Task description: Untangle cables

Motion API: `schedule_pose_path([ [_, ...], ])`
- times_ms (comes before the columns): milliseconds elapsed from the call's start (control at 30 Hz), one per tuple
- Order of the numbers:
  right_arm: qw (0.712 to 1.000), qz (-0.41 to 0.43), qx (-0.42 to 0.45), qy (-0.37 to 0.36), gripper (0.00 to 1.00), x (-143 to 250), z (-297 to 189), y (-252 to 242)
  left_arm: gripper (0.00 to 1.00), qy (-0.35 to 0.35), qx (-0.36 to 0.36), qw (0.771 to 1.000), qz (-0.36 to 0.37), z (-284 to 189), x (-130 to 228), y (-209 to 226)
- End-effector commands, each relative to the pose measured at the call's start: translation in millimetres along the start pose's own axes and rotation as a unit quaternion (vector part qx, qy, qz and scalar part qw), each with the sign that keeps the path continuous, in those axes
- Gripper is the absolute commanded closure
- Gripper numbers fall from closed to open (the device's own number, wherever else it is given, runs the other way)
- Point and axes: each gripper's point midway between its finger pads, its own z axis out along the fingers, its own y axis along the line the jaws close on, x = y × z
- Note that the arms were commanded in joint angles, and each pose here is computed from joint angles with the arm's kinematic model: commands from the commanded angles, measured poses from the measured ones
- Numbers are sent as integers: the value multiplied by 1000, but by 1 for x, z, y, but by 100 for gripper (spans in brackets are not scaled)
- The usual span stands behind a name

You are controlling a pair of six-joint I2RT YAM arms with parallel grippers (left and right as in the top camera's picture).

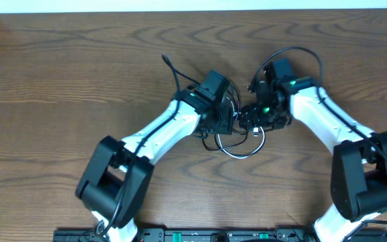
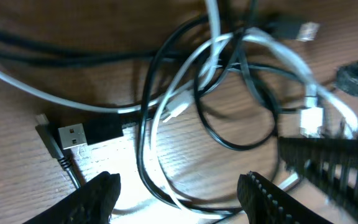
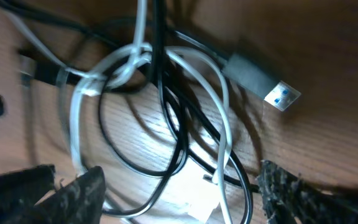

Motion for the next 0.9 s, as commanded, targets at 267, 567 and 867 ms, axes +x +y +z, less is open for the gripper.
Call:
schedule_pose_path([
  [267,987,41,151,-27,18,7,20,-36,35,28,-44,998,-38,45,11,25],
  [567,987,40,147,-41,15,2,23,-34,35,-9,-35,998,-48,13,-1,14],
  [867,987,50,143,-58,12,-6,23,-33,35,-38,-37,996,-69,10,-13,13],
])
